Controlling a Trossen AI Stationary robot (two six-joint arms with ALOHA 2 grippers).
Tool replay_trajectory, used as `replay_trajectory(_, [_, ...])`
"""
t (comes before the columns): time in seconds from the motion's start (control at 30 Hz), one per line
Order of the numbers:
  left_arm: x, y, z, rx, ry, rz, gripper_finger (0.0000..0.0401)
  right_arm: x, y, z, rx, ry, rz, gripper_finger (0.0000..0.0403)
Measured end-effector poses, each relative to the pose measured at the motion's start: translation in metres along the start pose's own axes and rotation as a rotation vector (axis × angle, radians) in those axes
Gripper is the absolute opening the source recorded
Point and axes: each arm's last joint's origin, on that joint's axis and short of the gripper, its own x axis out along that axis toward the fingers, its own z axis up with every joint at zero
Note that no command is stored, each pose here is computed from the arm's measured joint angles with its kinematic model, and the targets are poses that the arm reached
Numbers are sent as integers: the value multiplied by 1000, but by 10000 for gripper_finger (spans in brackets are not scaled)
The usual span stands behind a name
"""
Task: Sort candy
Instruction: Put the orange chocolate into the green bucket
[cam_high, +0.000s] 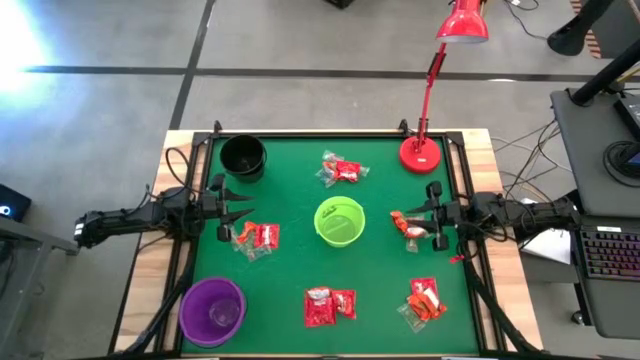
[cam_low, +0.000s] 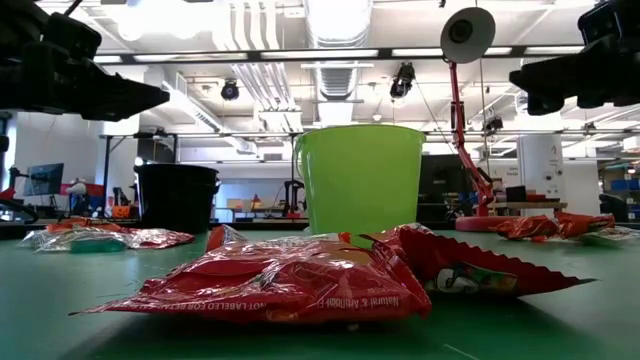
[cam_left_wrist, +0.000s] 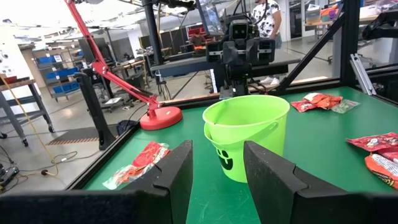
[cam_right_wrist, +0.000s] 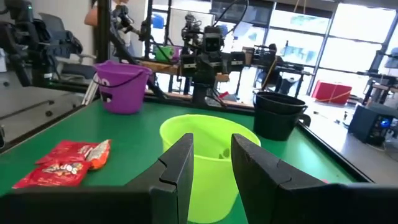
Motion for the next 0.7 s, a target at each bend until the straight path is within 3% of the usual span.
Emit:
replay_trajectory(0.13, [0, 0, 0, 0, 0, 0, 126, 0, 0, 0, 4, -3, -2, 100])
replay_trajectory(0.7, [0, 0, 0, 0, 0, 0, 126, 0, 0, 1, 268, -11, -3, 100])
